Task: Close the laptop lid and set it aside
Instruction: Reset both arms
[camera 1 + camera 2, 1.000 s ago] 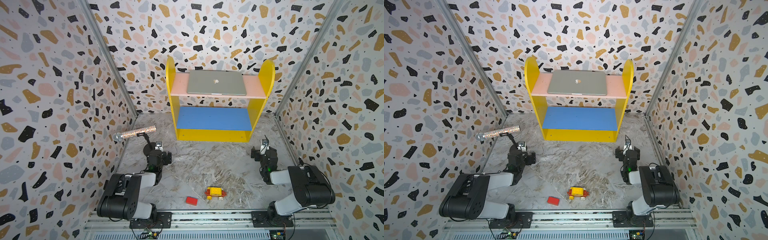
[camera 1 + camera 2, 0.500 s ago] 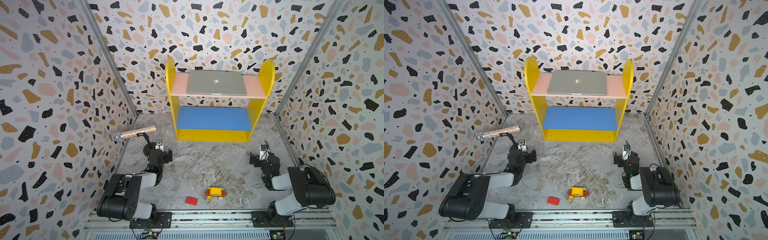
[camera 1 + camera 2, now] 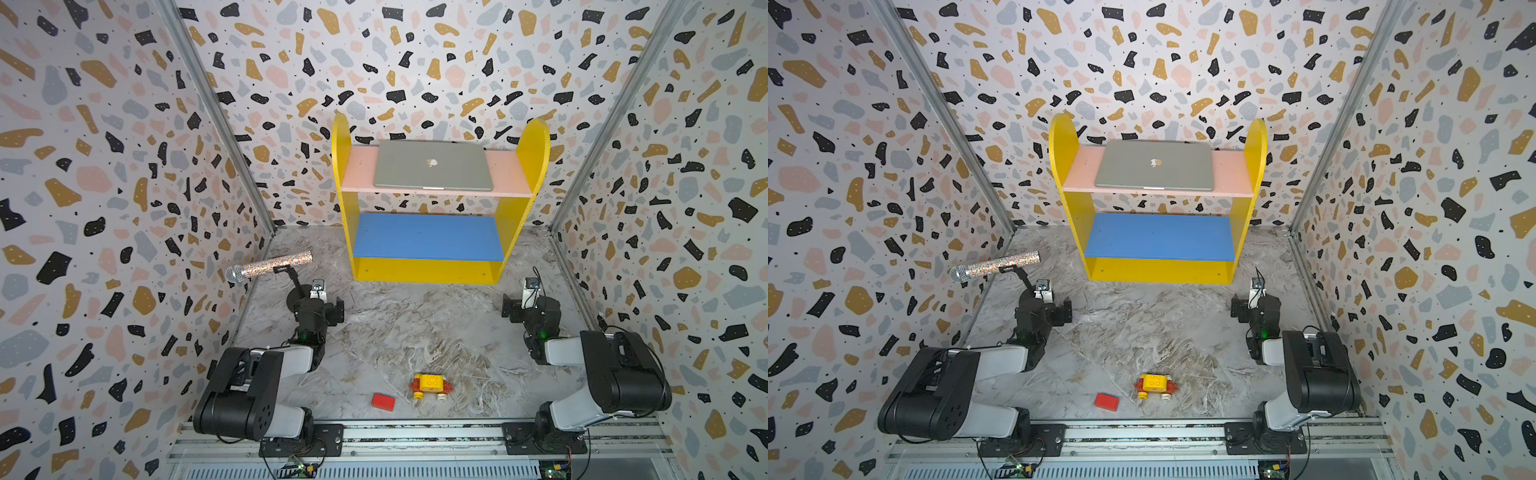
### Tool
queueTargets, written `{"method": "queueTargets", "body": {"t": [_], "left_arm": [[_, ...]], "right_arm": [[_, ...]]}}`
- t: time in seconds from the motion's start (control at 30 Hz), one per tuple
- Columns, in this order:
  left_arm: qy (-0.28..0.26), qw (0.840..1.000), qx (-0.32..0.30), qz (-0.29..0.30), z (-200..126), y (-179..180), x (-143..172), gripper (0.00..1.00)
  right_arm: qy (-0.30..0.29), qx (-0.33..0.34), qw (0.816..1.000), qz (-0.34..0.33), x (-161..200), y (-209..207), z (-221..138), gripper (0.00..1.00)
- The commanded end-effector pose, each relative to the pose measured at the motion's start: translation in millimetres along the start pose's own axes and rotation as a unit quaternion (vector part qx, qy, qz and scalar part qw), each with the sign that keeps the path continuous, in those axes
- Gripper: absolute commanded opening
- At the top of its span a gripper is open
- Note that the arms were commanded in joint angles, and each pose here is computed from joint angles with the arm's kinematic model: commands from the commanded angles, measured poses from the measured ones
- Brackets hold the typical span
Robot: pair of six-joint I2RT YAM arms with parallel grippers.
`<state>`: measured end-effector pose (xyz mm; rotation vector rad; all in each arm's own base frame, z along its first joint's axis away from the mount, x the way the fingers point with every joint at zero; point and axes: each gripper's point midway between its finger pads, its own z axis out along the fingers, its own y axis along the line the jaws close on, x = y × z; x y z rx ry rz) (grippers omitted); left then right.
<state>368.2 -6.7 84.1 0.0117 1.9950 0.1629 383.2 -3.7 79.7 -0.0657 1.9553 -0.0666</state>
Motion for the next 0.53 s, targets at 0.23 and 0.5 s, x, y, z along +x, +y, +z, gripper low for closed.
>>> {"method": "queueTargets", "body": {"t": [0.23, 0.5], "left_arm": [[-0.026, 0.999, 0.016, -0.011, 0, 2, -15, 0.99], [-0.03, 0.997, 0.071, -0.007, 1, -10, -15, 0.99]], "right_arm": [[0.005, -0.001, 1.0, 0.002, -4, 0, 1, 1.0], [0.008, -0.006, 1.0, -0.005, -4, 3, 2, 1.0]]}}
